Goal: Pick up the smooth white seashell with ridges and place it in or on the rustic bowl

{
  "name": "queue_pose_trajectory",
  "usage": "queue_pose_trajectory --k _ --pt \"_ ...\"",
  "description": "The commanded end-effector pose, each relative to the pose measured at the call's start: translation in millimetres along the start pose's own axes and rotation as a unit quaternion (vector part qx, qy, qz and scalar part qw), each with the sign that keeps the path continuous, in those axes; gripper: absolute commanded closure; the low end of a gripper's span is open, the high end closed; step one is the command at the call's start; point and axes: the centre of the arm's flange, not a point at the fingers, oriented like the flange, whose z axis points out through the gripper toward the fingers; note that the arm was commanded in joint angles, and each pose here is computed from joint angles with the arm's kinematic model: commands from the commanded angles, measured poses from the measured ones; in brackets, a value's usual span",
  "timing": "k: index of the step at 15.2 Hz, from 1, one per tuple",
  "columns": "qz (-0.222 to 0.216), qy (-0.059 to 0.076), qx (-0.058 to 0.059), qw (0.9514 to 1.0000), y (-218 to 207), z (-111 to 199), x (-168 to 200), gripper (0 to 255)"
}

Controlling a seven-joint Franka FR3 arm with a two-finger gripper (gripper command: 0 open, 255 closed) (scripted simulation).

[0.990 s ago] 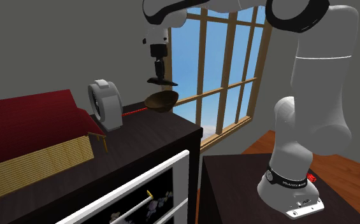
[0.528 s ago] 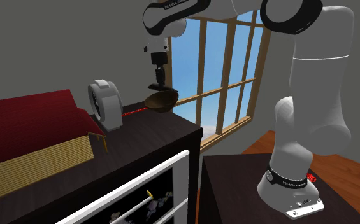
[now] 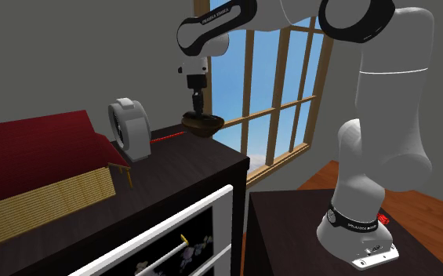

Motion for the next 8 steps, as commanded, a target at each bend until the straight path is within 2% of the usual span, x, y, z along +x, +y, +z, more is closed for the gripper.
queue_pose_trajectory --k 1,5,6,8 --pt "0.0 0.0 0.0 1.0 0.0 1.1 0.1 255" --pt "0.0 0.0 0.0 1.0 0.0 1.1 0.1 255" --pt "0.0 0.0 0.0 1.0 0.0 1.1 0.1 0" --pt "0.0 0.0 0.0 1.0 0.0 1.1 0.1 0"
